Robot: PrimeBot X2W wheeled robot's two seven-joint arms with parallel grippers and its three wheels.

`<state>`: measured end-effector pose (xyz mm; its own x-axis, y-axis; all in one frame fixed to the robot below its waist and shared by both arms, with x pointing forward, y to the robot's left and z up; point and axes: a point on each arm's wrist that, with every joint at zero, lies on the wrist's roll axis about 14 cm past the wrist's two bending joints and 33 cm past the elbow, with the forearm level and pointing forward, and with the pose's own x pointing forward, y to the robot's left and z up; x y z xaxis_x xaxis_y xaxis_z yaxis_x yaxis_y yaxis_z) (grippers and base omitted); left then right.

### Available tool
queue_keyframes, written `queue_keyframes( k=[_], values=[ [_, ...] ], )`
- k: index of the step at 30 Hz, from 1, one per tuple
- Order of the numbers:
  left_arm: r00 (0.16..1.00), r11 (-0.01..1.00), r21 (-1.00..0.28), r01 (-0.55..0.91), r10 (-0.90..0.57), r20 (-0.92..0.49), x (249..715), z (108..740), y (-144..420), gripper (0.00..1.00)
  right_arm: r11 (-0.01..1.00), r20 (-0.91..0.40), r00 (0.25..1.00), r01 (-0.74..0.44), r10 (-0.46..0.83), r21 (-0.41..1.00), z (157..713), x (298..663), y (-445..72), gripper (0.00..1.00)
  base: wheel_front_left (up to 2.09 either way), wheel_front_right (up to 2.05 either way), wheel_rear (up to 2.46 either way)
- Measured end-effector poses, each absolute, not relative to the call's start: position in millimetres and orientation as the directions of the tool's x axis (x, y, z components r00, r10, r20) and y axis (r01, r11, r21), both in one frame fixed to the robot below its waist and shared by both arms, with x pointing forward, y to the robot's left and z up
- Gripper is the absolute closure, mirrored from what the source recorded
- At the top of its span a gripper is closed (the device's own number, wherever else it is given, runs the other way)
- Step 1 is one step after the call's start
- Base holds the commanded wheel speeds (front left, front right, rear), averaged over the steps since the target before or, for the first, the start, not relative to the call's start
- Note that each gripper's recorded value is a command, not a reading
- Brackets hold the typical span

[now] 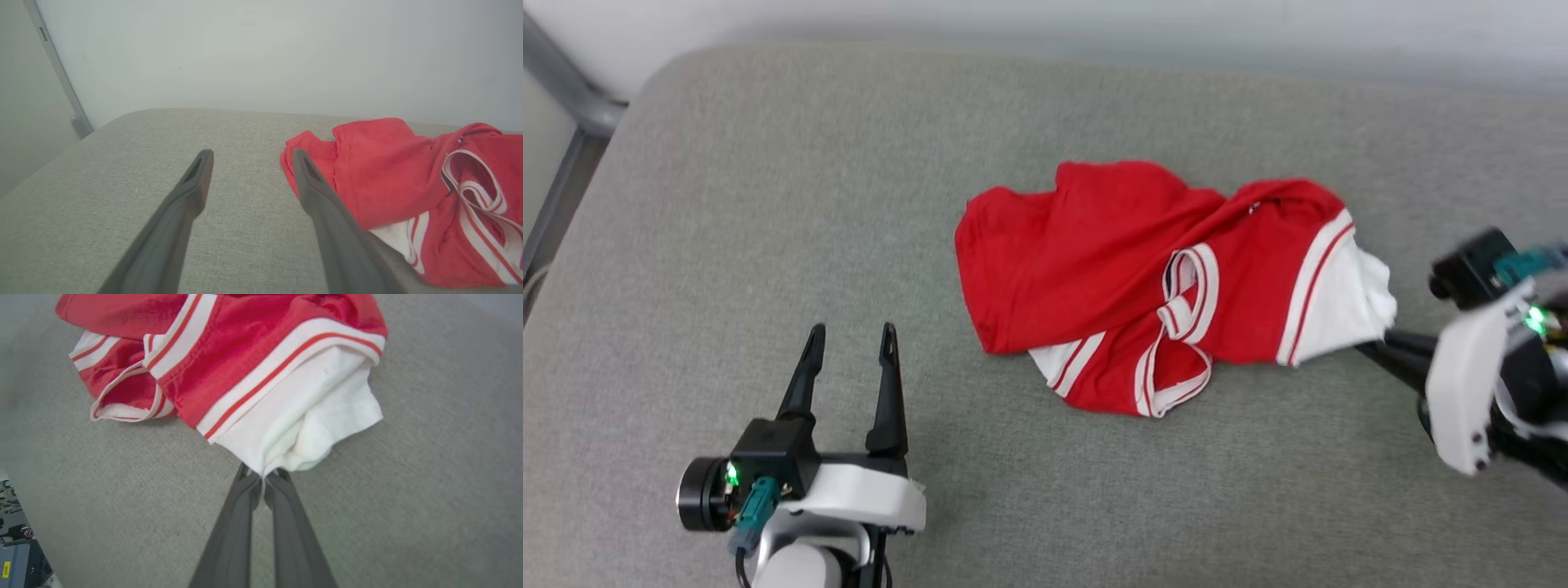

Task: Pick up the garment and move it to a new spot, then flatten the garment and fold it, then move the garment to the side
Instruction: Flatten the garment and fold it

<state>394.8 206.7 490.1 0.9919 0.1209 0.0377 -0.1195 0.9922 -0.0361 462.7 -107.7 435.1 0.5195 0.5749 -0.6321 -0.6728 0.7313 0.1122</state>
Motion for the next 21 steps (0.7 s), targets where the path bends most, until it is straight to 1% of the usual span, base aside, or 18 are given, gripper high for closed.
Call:
queue_keyframes(
  k=[6,9,13,17,21],
  values=[
    [0.992,0.994,-0.047,-0.101,0.104,0.064,380,500,200,0.00,0.803,-0.590,0.594,-0.572,0.548,0.170,443,417,-152,1.00,0.00,0.00,0.00],
    [0.993,0.995,-0.049,-0.092,0.095,0.073,375,504,197,0.00,0.844,-0.605,0.612,-0.490,0.510,0.217,433,387,-176,1.00,0.00,0.00,0.00],
    [0.994,0.997,-0.047,-0.068,0.072,0.087,374,508,190,0.00,0.905,-0.637,0.647,-0.351,0.419,0.239,419,357,-218,1.00,0.00,0.00,0.00],
    [0.994,0.998,-0.046,-0.048,0.052,0.092,375,509,185,0.00,0.947,-0.694,0.644,-0.212,0.320,0.241,399,330,-256,1.00,0.00,0.00,0.00],
    [0.995,0.998,-0.044,-0.043,0.047,0.087,375,507,184,0.00,0.971,-0.747,0.625,-0.084,0.225,0.222,381,312,-289,1.00,0.00,0.00,0.00]
  ],
)
